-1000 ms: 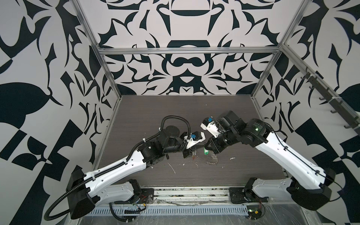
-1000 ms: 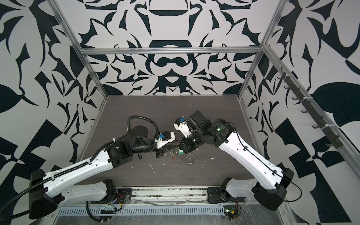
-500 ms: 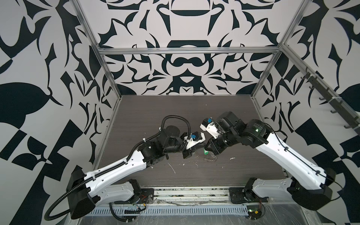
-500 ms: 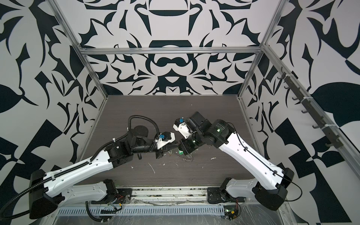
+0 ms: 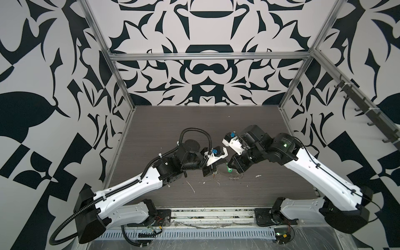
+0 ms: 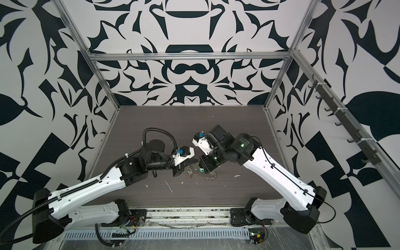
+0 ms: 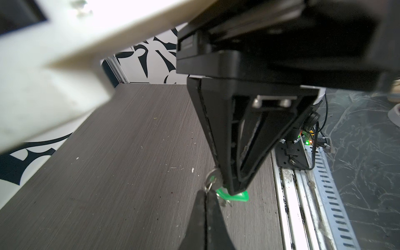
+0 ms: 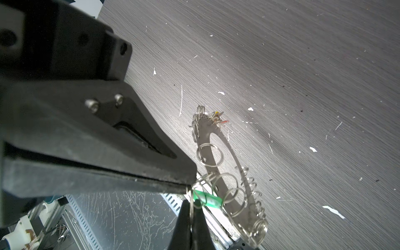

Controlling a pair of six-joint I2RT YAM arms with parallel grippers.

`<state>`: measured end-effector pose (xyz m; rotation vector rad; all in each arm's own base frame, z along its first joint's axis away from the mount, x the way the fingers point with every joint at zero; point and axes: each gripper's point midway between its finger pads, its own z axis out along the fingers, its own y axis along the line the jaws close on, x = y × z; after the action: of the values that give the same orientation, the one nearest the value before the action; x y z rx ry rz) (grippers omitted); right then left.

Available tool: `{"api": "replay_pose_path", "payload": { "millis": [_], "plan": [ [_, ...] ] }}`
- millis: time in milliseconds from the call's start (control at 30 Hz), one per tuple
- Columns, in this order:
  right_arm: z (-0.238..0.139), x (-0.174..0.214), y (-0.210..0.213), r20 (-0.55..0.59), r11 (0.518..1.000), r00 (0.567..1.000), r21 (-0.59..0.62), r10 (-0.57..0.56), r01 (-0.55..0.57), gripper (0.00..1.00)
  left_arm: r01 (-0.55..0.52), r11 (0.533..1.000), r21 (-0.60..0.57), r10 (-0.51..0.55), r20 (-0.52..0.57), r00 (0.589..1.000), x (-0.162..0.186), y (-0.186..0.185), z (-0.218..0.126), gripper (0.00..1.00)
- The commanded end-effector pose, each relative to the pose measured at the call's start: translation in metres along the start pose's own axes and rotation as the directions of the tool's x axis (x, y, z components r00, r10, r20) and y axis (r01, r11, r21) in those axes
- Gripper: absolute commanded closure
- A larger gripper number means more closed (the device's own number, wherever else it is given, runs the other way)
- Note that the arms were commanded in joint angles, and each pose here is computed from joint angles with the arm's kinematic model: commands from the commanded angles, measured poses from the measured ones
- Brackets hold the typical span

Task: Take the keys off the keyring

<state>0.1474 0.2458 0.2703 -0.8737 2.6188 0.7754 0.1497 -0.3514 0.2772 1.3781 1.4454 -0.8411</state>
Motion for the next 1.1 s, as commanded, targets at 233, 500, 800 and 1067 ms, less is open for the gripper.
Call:
{"api": "replay_pose_path", "payload": {
  "millis": [233,500,800,1067],
  "plan": [
    [-0.007,-0.015,0.004,0.136,1.0,0.99,-0.018,0.024,-0.022,1.0,-0.04,0.981,-0.191,0.05,0.045,0.998,-0.017,0.033,-0.008,1.0],
    [-0.008,-0.018,-0.003,0.213,0.997,0.974,-0.018,0.08,-0.078,1.0,-0.064,0.967,-0.246,0.086,0.078,0.993,-0.025,0.038,-0.02,1.0],
    [-0.004,-0.024,-0.003,0.239,0.995,0.966,-0.033,0.102,-0.097,1.0,-0.07,0.962,-0.265,0.101,0.104,0.989,-0.028,0.038,-0.026,1.0],
    [-0.009,-0.024,-0.003,0.249,0.995,0.964,-0.028,0.096,-0.092,1.0,-0.079,0.959,-0.273,0.111,0.105,0.988,-0.024,0.037,-0.028,1.0]
  ]
}}
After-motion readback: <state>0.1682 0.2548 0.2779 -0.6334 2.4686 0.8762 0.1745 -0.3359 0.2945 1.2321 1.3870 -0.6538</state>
